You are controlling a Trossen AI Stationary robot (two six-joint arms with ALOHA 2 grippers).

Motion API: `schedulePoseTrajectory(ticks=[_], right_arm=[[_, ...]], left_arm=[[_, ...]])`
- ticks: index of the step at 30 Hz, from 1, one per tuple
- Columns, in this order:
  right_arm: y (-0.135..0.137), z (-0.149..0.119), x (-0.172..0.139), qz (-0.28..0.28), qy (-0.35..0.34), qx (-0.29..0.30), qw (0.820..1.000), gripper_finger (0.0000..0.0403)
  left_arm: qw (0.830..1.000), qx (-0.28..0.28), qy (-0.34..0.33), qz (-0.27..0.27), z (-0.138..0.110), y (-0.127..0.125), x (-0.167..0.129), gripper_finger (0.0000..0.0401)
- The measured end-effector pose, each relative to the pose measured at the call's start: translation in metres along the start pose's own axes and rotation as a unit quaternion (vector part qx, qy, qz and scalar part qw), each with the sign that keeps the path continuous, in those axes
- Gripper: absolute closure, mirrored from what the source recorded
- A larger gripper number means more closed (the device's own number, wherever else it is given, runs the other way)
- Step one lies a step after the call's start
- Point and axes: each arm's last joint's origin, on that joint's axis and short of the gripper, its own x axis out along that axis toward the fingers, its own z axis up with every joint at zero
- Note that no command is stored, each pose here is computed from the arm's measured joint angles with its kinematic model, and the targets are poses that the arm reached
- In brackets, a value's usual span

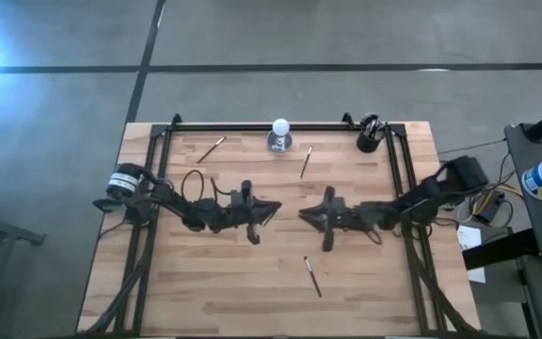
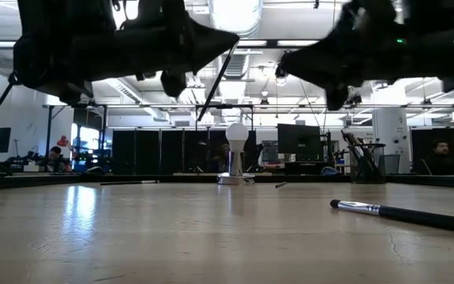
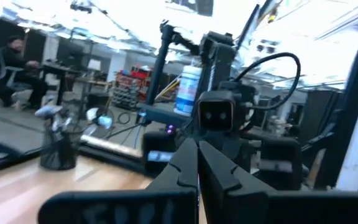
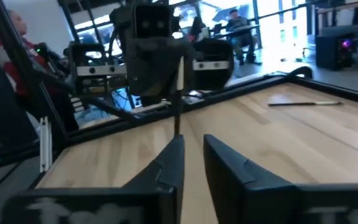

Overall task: Pick & Place Makeup Supplies
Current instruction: Put the makeup brush into the makeup holder

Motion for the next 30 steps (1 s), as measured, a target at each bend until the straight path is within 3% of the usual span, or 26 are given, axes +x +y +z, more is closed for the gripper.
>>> schedulePoseTrajectory(ticks=[9,15,24,30], right_arm=[[0.009,0.0,0.044,0.003,-0.013,-0.004,1.0,0.0263],[0.008,0.002,0.06,-0.006,-0.022,-0.003,1.0,0.0248],[0.011,-0.002,0.076,-0.006,-0.024,-0.023,0.999,0.0286],[0.013,0.002,0.078,-0.002,-0.039,-0.032,0.999,0.0353]], left_arm=[[1.0,0.003,-0.005,-0.011,0.002,-0.003,0.003,0.0401],[1.0,0.002,-0.006,-0.017,0.002,-0.004,0.003,0.0401],[1.0,0.005,-0.007,-0.028,0.004,-0.005,0.004,0.0401],[1.0,0.007,-0.006,-0.028,0.003,-0.006,0.003,0.0401]])
